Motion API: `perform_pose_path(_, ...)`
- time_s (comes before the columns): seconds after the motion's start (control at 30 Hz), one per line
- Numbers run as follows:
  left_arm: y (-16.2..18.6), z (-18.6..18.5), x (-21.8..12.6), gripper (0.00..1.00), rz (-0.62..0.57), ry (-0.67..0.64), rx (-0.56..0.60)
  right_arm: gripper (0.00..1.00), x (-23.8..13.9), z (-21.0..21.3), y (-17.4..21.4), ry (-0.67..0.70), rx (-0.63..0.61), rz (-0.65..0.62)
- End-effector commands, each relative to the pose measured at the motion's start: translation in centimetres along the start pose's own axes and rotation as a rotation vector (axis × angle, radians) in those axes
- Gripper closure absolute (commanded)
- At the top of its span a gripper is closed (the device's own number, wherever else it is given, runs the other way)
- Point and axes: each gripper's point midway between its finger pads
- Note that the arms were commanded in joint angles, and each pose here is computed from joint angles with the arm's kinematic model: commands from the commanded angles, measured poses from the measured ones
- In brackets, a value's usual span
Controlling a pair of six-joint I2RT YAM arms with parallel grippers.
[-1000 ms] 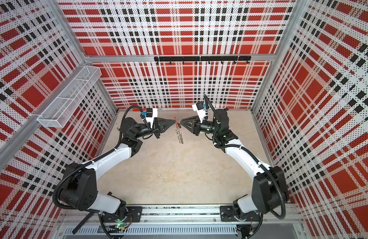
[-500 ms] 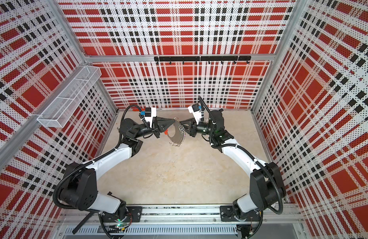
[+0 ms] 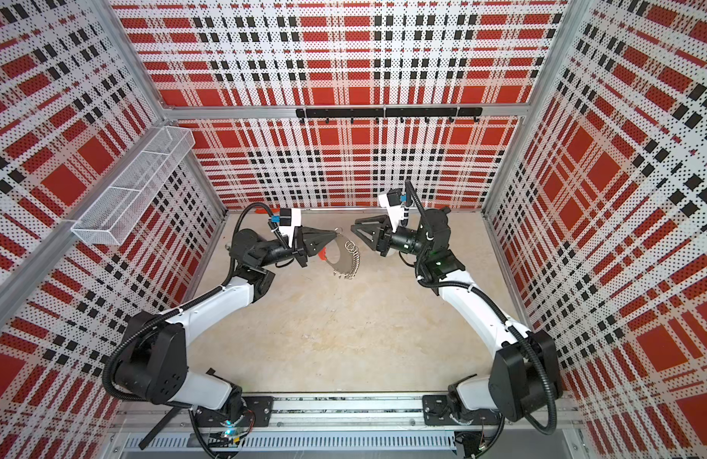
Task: Put the keys on the keyring
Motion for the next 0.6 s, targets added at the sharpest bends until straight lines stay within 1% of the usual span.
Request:
perform_pose_path(0.0,-0.5,-0.8,0.3,1.0,-0.023,0.033,0.03,0.67,-0.1,1.6,-0.6,-0.07,-0.016,-0.012)
perform_pose_path(0.3,-0.5,-1.0,0.5,1.0,-0.025,0.044,0.028,0.65,1.2,1.5,0.7,-0.092,0.0,0.026)
perform_pose_path(0.57,-0.5,-1.2,0.7,1.0,-0.023,0.055,0.022,0.65,1.8,1.6,0.9,-0.108,0.001,0.035)
Point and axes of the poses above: each gripper's point midway between its finger pads, its own x axis out along the fingers, its own z axis along the line the jaws close on, y = z × x, and after that the axes turned 2 degrees about -x, right-handed
